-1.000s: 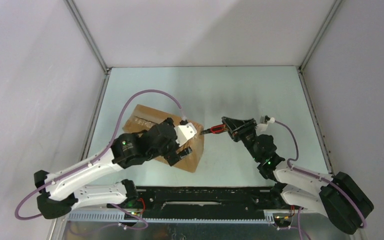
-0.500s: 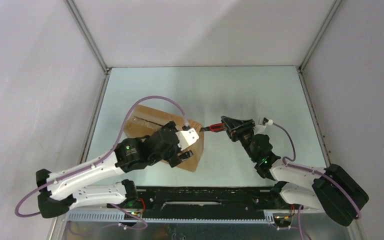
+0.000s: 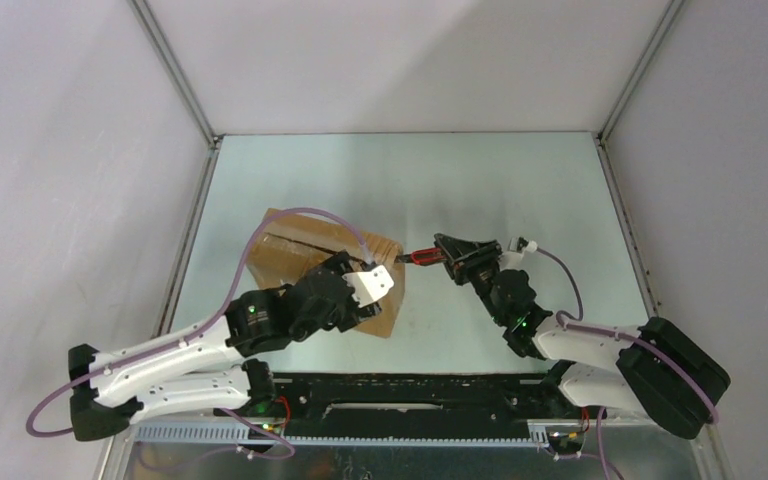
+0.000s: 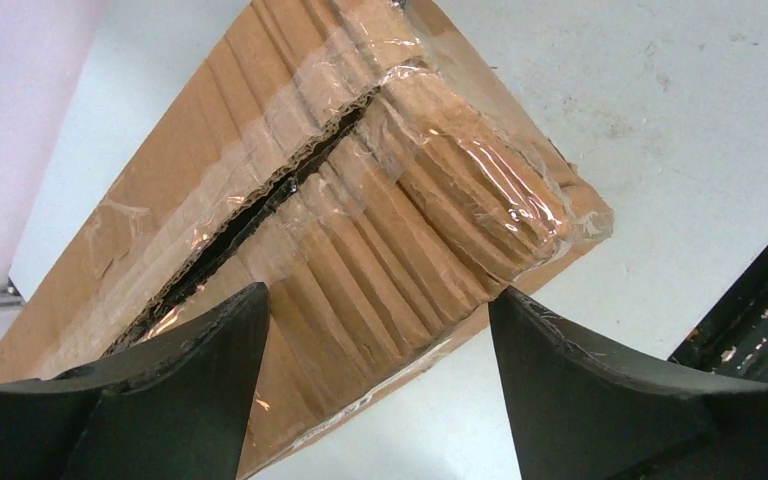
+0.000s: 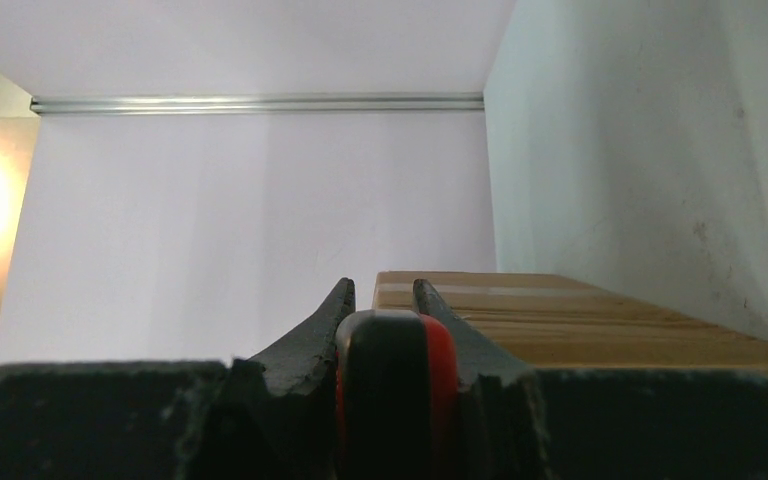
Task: Unpack the express box
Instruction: Cut the express box at the center of the board.
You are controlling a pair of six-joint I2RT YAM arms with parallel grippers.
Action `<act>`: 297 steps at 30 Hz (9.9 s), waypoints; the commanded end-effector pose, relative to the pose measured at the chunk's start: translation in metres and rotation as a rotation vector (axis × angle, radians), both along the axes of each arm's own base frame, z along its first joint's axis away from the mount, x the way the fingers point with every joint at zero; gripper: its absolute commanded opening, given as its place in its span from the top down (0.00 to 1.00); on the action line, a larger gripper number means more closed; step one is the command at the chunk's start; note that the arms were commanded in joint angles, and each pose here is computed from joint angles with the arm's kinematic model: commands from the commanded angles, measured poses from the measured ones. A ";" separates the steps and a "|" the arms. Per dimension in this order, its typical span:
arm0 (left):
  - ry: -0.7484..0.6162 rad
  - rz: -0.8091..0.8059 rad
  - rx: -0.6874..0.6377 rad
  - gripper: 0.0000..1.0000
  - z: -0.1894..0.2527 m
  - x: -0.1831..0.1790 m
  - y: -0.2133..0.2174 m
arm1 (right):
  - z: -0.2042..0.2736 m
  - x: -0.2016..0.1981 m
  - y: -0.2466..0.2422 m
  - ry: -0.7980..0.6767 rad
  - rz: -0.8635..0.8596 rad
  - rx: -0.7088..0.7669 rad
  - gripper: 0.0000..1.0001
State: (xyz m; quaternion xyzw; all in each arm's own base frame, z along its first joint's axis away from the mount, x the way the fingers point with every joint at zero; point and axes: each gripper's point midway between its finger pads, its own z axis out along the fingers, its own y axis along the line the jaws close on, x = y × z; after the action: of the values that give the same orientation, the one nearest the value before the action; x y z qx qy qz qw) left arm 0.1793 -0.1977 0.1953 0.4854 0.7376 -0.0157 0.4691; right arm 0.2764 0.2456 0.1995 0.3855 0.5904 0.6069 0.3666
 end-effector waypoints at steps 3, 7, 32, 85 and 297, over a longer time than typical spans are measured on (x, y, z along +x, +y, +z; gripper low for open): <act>-0.090 -0.046 0.009 0.25 -0.005 0.010 -0.012 | 0.031 -0.020 0.032 -0.073 0.127 -0.014 1.00; -0.123 -0.080 -0.013 0.32 -0.005 0.012 -0.022 | 0.021 -0.025 0.047 -0.064 0.189 -0.033 1.00; -0.192 -0.370 -0.076 1.00 -0.006 -0.015 -0.052 | 0.017 -0.039 0.085 -0.088 0.419 -0.208 1.00; -0.150 -0.231 -0.163 1.00 -0.013 -0.011 -0.032 | -0.019 -0.061 0.085 -0.027 0.573 -0.241 1.00; 0.530 -0.595 -0.395 1.00 -0.057 -0.112 -0.045 | 0.007 -0.110 -0.074 -0.104 0.646 -0.419 1.00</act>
State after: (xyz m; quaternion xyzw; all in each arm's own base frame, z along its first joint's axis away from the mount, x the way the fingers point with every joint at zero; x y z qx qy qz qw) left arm 0.1144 -0.2560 0.1928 0.5603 0.5824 -0.3541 0.4706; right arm 0.1708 0.1808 0.1879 0.0914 0.7819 0.5658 0.2454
